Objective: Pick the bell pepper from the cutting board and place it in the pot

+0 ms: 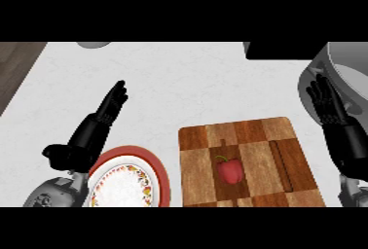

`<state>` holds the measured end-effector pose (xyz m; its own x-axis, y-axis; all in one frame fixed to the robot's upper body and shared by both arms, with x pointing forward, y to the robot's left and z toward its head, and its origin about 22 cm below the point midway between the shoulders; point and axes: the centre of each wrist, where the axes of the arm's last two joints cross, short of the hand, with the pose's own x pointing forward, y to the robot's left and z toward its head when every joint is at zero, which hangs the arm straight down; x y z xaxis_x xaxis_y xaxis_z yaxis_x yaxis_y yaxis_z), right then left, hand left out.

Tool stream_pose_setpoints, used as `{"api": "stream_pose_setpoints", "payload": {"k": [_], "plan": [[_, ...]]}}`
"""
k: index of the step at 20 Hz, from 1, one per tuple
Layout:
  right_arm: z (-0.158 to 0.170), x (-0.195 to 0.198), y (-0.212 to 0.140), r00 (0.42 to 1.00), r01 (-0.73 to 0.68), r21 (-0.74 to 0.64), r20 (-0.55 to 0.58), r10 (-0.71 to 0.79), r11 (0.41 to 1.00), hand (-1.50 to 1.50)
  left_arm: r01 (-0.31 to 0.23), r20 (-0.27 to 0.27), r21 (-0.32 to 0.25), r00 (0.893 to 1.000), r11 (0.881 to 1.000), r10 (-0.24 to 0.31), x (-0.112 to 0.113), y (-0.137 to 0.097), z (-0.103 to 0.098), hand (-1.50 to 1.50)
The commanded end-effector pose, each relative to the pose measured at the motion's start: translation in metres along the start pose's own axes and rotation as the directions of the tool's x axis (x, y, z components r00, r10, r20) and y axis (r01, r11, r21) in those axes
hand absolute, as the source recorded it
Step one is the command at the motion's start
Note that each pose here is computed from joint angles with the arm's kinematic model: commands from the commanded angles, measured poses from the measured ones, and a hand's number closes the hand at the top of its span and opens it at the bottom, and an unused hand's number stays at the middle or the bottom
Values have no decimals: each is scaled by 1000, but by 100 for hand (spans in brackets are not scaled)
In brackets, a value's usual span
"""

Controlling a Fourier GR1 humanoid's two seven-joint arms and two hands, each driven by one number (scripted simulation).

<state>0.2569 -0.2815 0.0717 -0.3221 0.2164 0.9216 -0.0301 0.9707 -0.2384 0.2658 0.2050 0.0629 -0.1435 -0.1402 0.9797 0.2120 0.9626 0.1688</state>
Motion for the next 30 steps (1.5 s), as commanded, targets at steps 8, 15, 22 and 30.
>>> {"api": "stream_pose_setpoints", "payload": {"k": [8,15,22,30], "plan": [[-85,97,-24,845,-506,473,440,304,722,150,-89,83,205,994,975,74,14,21,-19,0],[-105,60,-27,815,-479,689,580,-18,544,-150,-106,98,269,992,957,82,15,58,-29,0],[-120,66,-14,699,-708,643,698,158,293,-150,-108,75,300,993,948,89,4,56,-29,0],[-90,86,35,596,-797,598,762,253,77,-150,-99,65,313,994,945,83,-11,57,-27,0]]}}
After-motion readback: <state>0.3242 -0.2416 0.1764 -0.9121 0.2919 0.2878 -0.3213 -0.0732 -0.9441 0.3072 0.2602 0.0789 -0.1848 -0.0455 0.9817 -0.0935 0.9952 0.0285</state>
